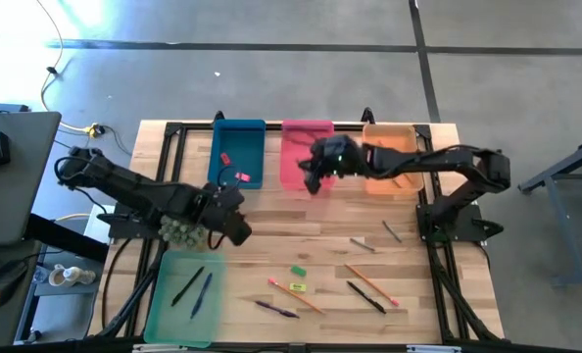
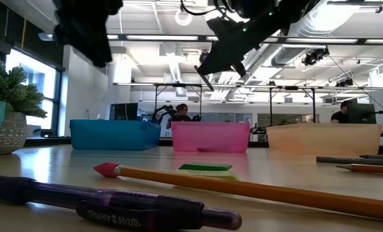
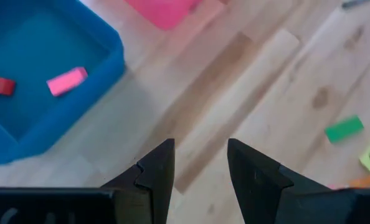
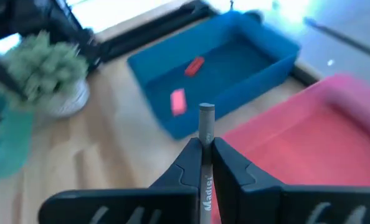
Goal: Sort crayons/erasers/pens/pencils in bins
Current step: Put the bottom gray crayon into the pink bin
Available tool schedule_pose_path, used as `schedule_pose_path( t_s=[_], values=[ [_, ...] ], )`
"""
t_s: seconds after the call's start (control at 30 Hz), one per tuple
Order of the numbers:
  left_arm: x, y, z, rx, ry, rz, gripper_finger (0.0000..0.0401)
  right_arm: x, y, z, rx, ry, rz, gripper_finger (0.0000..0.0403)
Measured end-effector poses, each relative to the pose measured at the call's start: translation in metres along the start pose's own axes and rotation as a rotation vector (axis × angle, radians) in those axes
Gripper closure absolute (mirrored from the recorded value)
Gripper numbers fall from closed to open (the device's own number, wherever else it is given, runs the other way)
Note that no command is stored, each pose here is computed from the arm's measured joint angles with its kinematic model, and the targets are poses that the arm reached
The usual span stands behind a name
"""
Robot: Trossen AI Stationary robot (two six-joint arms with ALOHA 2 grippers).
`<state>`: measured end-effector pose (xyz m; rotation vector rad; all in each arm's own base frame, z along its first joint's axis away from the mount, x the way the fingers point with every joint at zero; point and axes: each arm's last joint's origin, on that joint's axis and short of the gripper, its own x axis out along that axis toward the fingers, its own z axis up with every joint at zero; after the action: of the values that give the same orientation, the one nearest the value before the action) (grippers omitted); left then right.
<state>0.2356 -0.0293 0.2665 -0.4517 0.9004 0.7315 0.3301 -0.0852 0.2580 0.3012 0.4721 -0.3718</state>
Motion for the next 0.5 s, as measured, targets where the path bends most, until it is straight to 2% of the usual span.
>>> schedule_pose_path(
  t_s=[0.27,0.37,0.5],
  values=[
    [0.014,0.017,0.028,-0.052,-0.05,0.029,0.0266,0.003,-0.049,0.015,-0.006,-0.068,-0.106,0.04],
    [0.018,0.024,0.037,-0.067,-0.067,0.041,0.0266,0.011,-0.064,0.011,-0.006,-0.038,-0.13,0.04],
    [0.023,0.033,0.047,-0.093,-0.084,0.057,0.0266,0.03,-0.076,-0.004,0.006,0.046,-0.091,0.04]
  ],
)
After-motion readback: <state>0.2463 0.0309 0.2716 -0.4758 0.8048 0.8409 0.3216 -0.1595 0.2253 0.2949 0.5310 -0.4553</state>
